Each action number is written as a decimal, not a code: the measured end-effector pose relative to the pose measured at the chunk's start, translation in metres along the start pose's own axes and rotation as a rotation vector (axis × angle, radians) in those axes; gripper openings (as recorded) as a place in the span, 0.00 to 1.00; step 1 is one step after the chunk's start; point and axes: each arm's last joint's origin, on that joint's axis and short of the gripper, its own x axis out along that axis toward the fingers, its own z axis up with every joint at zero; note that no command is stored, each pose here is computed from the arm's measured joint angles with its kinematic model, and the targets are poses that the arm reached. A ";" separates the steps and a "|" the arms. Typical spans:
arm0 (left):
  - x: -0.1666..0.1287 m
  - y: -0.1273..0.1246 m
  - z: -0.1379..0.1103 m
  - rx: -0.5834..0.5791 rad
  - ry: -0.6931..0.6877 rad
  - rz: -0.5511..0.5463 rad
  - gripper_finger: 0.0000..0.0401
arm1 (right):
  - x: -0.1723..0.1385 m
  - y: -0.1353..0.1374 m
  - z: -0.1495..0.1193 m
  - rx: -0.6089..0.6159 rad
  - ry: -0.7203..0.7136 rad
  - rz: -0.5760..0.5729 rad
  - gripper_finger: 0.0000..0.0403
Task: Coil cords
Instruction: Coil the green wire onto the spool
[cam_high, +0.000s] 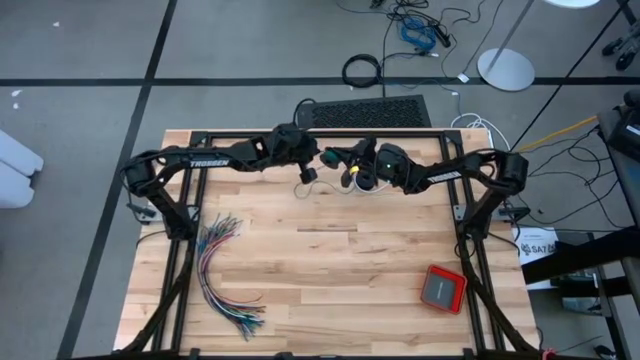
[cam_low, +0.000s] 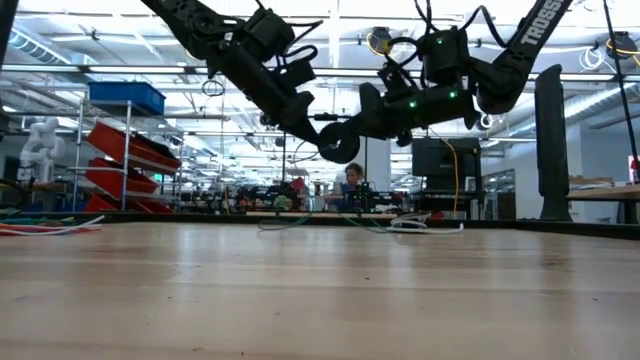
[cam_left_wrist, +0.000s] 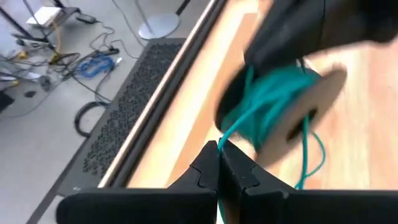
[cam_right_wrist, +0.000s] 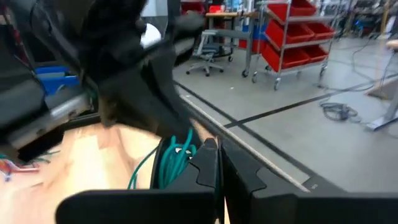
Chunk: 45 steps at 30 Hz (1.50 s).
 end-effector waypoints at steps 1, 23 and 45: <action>0.000 0.000 -0.002 -0.001 0.003 -0.010 0.00 | -0.001 0.000 0.002 -0.009 -0.006 -0.010 0.00; 0.011 0.004 -0.047 -0.034 -0.202 -0.101 0.19 | -0.007 0.004 0.022 0.009 -0.174 0.029 0.00; 0.019 0.005 -0.077 -0.121 -0.318 -0.013 0.19 | -0.022 -0.007 0.054 -0.051 -0.252 -0.021 0.00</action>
